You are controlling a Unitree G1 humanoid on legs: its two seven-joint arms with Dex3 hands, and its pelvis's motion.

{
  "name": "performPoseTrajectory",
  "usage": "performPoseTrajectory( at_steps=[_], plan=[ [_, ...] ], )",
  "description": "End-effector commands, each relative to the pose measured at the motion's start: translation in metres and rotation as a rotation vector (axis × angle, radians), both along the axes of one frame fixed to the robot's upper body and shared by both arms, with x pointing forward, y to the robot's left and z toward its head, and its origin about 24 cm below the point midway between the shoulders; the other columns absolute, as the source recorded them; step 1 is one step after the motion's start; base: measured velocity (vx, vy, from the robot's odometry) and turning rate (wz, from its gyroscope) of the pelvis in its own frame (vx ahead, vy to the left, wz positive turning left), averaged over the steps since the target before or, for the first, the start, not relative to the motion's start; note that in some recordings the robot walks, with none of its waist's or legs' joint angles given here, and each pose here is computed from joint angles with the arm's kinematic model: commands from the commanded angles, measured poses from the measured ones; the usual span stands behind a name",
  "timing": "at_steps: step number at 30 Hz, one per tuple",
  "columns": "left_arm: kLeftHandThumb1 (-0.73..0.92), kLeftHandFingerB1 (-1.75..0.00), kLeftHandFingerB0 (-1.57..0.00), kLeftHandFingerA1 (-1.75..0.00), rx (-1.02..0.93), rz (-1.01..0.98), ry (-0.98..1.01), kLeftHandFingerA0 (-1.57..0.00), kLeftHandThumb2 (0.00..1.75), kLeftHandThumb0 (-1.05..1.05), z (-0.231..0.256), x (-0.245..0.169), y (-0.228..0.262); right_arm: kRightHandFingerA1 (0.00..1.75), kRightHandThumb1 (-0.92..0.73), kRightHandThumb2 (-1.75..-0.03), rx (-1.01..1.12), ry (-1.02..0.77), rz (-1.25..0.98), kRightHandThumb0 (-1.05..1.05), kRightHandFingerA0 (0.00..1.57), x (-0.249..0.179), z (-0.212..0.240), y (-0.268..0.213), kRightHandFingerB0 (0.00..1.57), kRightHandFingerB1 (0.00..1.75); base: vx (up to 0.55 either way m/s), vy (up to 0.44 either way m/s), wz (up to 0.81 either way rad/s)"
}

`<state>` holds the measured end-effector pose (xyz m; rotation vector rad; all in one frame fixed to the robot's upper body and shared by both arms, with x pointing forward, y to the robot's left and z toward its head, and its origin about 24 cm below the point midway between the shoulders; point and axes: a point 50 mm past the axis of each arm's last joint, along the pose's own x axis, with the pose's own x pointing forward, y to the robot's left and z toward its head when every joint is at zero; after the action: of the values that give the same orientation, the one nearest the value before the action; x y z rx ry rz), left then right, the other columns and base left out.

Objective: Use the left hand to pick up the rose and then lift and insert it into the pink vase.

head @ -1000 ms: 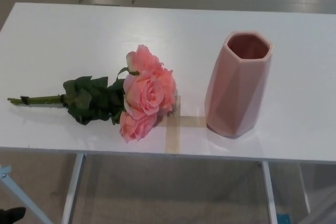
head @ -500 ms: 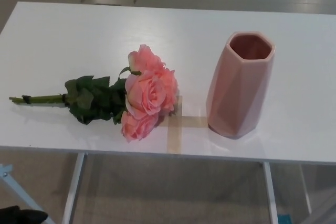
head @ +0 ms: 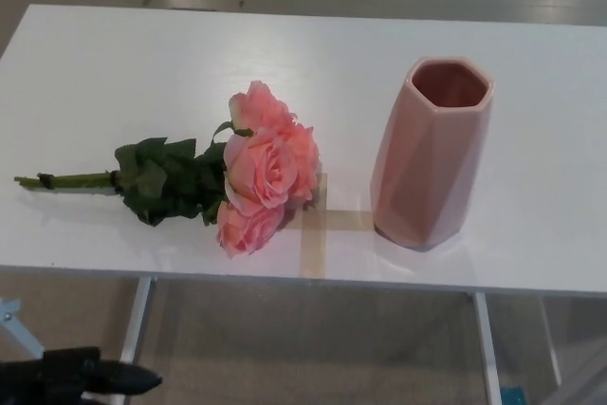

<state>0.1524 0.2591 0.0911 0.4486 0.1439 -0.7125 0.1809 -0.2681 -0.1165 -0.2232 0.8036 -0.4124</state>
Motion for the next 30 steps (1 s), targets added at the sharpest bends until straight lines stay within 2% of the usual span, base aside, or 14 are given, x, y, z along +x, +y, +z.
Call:
performPoseTrajectory(
  at_steps=[1, 3, 4, 7, 12, 13, 14, 16, 17, 18, 22, 23, 24, 30],
  plan=[
    [0.44, -0.37, -0.33, -0.48, -0.481, -0.463, -0.125, -0.37, 0.53, -0.45, 0.094, -0.028, -0.053, 0.44, -0.59, -0.57, -0.016, 0.013, -0.005, -0.25, 0.71, -0.003, 0.0, -0.004, 0.57, 0.41, 0.0, 0.0, 0.0],
    [0.44, -0.37, -0.33, -0.48, -0.482, -0.463, -0.123, -0.37, 0.53, -0.45, 0.095, -0.028, -0.053, 0.44, -0.59, -0.57, -0.016, 0.013, -0.005, -0.25, 0.71, -0.003, 0.0, -0.004, 0.57, 0.41, 0.0, 0.0, 0.0],
    [0.4, -0.35, -0.29, -0.46, -0.459, -0.297, -0.371, -0.34, 0.52, -0.46, 0.113, -0.02, -0.055, 0.44, -0.59, -0.57, -0.022, 0.019, -0.005, -0.25, 0.71, -0.003, 0.0, -0.004, 0.57, 0.41, 0.0, 0.0, 0.0],
    [0.33, -0.39, -0.33, -0.46, -0.271, -0.11, -0.668, -0.37, 0.6, -0.42, 0.125, -0.01, -0.053, 0.45, -0.59, -0.57, -0.019, 0.02, -0.004, -0.26, 0.72, -0.003, -0.001, -0.003, 0.57, 0.41, 0.0, 0.0, 0.0],
    [0.35, -0.33, -0.36, -0.38, -0.04, 0.021, -0.849, -0.36, 0.51, -0.34, 0.137, 0.012, -0.053, 0.45, -0.59, -0.58, -0.012, 0.023, 0.0, -0.25, 0.72, -0.002, 0.0, -0.004, 0.57, 0.41, 0.0, 0.0, 0.0],
    [0.35, -0.33, -0.36, -0.38, -0.036, 0.025, -0.853, -0.36, 0.51, -0.34, 0.138, 0.012, -0.053, 0.45, -0.59, -0.58, -0.012, 0.023, 0.0, -0.25, 0.72, -0.002, 0.0, -0.004, 0.57, 0.41, 0.0, 0.0, 0.0],
    [0.18, -0.49, -0.06, -0.52, 0.017, 0.055, -0.874, -0.07, 0.77, -0.21, 0.139, 0.027, -0.051, 0.45, -0.59, -0.58, -0.003, 0.016, -0.005, -0.25, 0.72, 0.001, 0.001, -0.004, 0.57, 0.41, 0.0, 0.0, 0.0],
    [0.19, -0.46, 0.0, -0.5, 0.094, 0.092, -0.889, -0.01, 0.77, -0.23, 0.138, 0.046, -0.048, 0.45, -0.59, -0.58, 0.004, 0.014, -0.005, -0.25, 0.72, 0.002, 0.001, -0.004, 0.57, 0.41, 0.0, 0.0, 0.0],
    [0.19, -0.46, 0.0, -0.5, 0.097, 0.094, -0.89, -0.01, 0.77, -0.23, 0.138, 0.047, -0.048, 0.45, -0.59, -0.58, 0.004, 0.014, -0.005, -0.25, 0.72, 0.002, 0.001, -0.004, 0.57, 0.41, 0.0, 0.0, 0.0],
    [0.38, -0.26, -0.13, -0.25, 0.125, 0.107, -0.893, -0.03, 0.52, -0.4, 0.137, 0.053, -0.048, 0.45, -0.59, -0.58, 0.003, 0.016, -0.003, -0.25, 0.72, 0.002, 0.001, -0.004, 0.57, 0.41, 0.0, 0.0, 0.0],
    [0.4, -0.25, -0.07, -0.21, 0.256, 0.174, -0.87, 0.0, 0.54, -0.47, 0.129, 0.086, -0.042, 0.45, -0.6, -0.58, -0.006, 0.022, 0.007, -0.24, 0.72, 0.002, 0.001, -0.004, 0.57, 0.41, 0.0, 0.0, 0.0],
    [0.33, -0.24, -0.04, -0.17, 0.29, 0.188, -0.857, -0.01, 0.69, -0.47, 0.128, 0.094, -0.041, 0.44, -0.6, -0.58, 0.001, 0.018, 0.003, -0.24, 0.72, 0.003, 0.001, -0.003, 0.57, 0.41, 0.0, 0.0, 0.0],
    [0.41, -0.25, -0.04, -0.19, 0.315, 0.198, -0.839, 0.0, 0.53, -0.5, 0.126, 0.101, -0.041, 0.44, -0.6, -0.58, 0.003, 0.017, 0.003, -0.24, 0.71, 0.003, 0.001, -0.003, 0.57, 0.41, 0.0, 0.0, 0.0],
    [0.41, -0.25, -0.05, -0.18, 0.435, 0.244, -0.748, 0.0, 0.55, -0.53, 0.115, 0.133, -0.041, 0.44, -0.6, -0.58, 0.002, 0.017, 0.005, -0.24, 0.7, 0.003, 0.001, -0.003, 0.56, 0.4, 0.0, 0.0, 0.0]
  ],
)
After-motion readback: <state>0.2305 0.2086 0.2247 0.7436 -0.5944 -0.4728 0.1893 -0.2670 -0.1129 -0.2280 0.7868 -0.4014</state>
